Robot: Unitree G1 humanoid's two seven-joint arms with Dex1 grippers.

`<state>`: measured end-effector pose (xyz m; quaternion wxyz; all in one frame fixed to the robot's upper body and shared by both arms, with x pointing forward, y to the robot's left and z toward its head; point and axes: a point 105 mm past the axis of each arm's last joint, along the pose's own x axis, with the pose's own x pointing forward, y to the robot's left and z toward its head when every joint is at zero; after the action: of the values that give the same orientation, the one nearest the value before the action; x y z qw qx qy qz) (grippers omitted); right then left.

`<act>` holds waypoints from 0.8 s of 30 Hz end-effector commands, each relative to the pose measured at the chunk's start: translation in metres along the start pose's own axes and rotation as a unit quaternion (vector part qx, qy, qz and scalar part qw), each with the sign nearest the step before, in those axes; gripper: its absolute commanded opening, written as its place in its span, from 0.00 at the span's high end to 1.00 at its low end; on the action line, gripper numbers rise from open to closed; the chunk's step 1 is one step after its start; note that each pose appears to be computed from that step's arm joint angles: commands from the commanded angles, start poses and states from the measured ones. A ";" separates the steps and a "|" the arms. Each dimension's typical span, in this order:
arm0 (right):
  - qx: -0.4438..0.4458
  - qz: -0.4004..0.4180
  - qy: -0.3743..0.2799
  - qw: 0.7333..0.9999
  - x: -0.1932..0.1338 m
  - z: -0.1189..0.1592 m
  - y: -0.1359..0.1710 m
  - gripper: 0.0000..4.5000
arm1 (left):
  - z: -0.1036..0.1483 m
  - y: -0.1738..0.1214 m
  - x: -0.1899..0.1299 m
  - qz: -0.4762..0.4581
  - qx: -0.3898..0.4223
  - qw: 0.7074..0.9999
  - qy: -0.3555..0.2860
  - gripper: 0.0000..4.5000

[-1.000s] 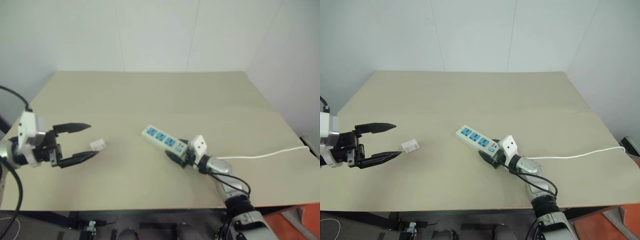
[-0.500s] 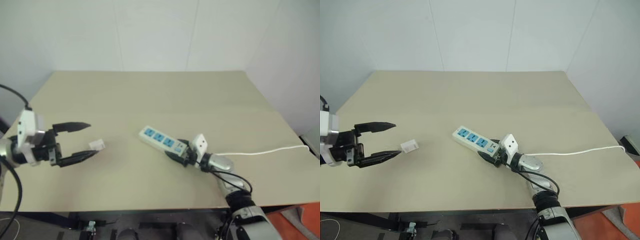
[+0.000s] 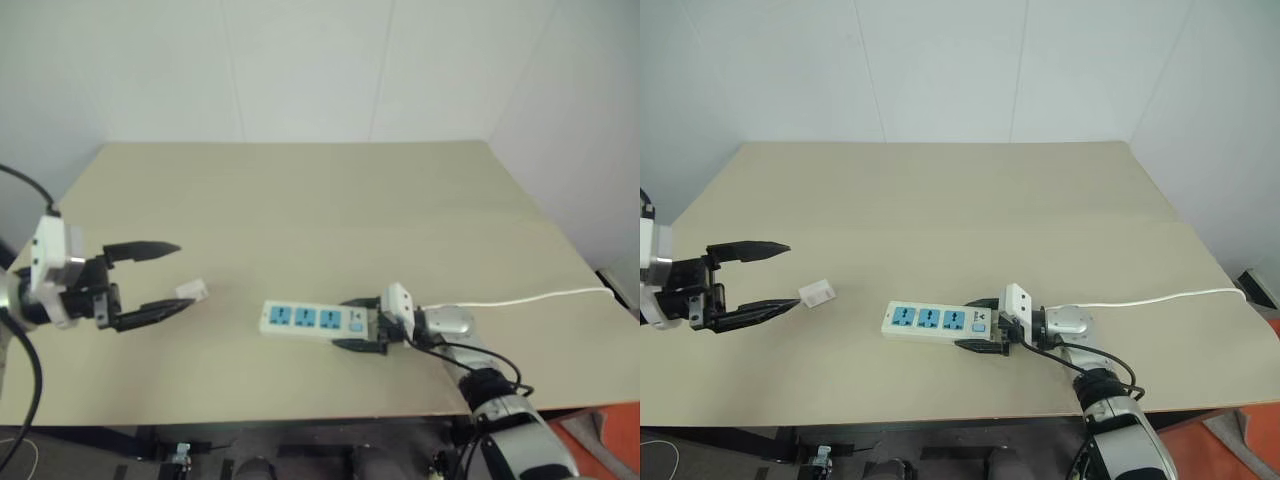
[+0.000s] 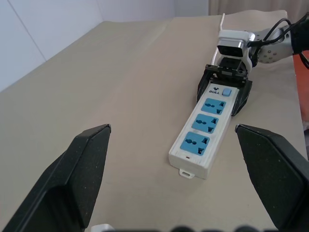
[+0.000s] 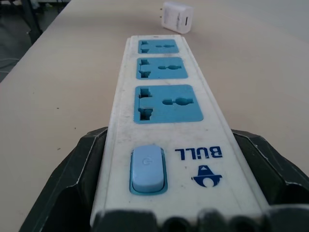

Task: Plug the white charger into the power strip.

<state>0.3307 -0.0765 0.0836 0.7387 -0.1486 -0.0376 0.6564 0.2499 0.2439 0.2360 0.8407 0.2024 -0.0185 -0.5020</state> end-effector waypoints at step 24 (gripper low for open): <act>0.024 0.056 -0.001 0.998 0.028 -0.002 0.000 0.24 | -0.021 0.101 0.034 -0.118 0.055 0.910 0.393 0.00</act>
<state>0.3365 -0.0534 0.0794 0.7082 -0.1294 -0.0182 0.6938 0.3552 0.2596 0.2436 0.7043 0.4244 0.2939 -0.4874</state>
